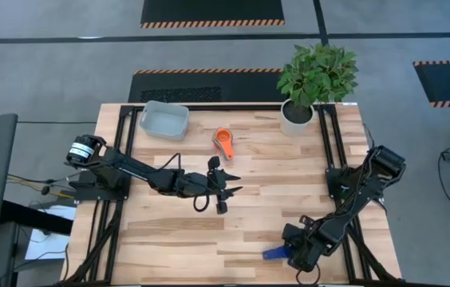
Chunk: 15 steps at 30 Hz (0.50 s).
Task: Nest measuring cups in basket
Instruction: Stack the dark blue measuring cup on top of the orange measuring cup
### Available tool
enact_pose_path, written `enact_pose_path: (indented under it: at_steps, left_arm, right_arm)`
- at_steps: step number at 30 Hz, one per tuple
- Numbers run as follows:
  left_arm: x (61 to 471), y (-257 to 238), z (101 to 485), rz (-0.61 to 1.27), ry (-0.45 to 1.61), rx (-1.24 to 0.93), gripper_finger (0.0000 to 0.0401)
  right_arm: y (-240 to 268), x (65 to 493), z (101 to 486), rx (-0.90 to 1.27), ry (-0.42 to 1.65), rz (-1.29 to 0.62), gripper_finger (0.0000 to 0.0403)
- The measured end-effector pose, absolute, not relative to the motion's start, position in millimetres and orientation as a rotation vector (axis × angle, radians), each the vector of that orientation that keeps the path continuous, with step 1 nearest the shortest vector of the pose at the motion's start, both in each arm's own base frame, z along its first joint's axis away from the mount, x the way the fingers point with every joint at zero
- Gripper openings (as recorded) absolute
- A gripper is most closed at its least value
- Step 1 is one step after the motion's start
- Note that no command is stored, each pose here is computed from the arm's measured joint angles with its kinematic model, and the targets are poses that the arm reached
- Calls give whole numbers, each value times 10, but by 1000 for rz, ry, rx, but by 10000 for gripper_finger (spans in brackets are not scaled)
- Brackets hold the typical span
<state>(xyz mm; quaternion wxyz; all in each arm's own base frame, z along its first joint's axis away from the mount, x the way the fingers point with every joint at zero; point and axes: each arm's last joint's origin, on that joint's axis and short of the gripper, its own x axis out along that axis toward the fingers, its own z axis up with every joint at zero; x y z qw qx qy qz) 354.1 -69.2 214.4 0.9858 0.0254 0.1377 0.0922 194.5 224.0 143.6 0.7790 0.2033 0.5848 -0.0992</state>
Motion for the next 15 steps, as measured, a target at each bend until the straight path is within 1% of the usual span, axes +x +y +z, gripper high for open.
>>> enact_pose_path:
  at_steps: [2,6,10,15]
  left_arm:
    - [3526,-700,2105,190,314,23,132]
    - [3481,-773,2038,204,377,-28,132]
    - [3361,-937,2038,359,391,10,132]
    - [3158,-1069,2242,474,351,51,132]
  right_arm:
    - [2170,2018,1447,340,1250,-167,13]
    - [1941,2237,1452,90,1211,-81,31]
    - [1554,2565,1465,-110,1171,-28,25]
    - [1044,3010,1527,-232,1020,68,10]
